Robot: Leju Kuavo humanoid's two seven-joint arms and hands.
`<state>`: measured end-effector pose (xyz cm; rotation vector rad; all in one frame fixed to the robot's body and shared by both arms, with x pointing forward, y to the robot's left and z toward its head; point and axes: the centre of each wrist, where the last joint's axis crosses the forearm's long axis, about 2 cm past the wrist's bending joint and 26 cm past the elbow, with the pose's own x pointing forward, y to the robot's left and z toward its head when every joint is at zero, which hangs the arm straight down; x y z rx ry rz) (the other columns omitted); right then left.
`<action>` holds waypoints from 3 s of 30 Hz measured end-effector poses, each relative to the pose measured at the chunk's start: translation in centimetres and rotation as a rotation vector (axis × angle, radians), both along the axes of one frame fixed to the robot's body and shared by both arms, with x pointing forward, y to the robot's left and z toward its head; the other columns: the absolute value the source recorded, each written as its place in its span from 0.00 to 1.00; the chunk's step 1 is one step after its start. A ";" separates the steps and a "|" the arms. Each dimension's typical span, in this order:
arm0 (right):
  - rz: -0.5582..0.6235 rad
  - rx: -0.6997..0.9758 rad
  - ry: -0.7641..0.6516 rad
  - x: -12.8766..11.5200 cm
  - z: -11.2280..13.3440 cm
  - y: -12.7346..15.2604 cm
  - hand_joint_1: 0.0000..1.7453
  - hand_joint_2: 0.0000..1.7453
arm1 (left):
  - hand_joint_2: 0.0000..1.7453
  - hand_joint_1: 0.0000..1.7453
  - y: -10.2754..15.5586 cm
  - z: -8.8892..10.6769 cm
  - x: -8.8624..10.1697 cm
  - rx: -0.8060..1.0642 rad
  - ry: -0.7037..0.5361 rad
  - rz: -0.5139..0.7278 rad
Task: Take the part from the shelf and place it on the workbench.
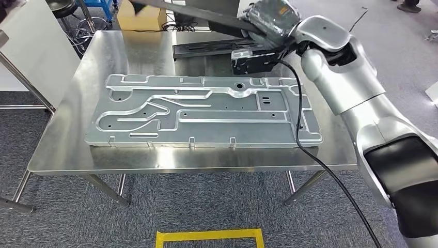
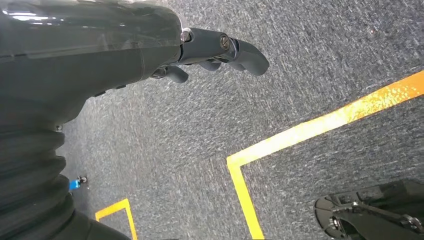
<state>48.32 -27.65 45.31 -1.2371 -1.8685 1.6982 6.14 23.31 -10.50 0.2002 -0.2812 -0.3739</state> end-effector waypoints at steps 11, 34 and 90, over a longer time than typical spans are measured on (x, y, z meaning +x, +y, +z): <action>-0.252 -0.173 0.022 2.2 -9.9 -1.8 1.00 1.00 | 1.00 0.00 -0.3 0.1 0.4 0.001 -0.012 -0.032; -0.290 -0.181 0.231 0.7 -19.5 -1.3 0.00 0.00 | 0.00 0.00 0.6 0.0 0.2 -0.008 -0.077 -0.082; -0.726 1.387 0.272 -21.9 -43.3 -11.2 0.00 0.00 | 0.00 0.00 -0.3 0.0 -0.5 0.028 0.012 0.017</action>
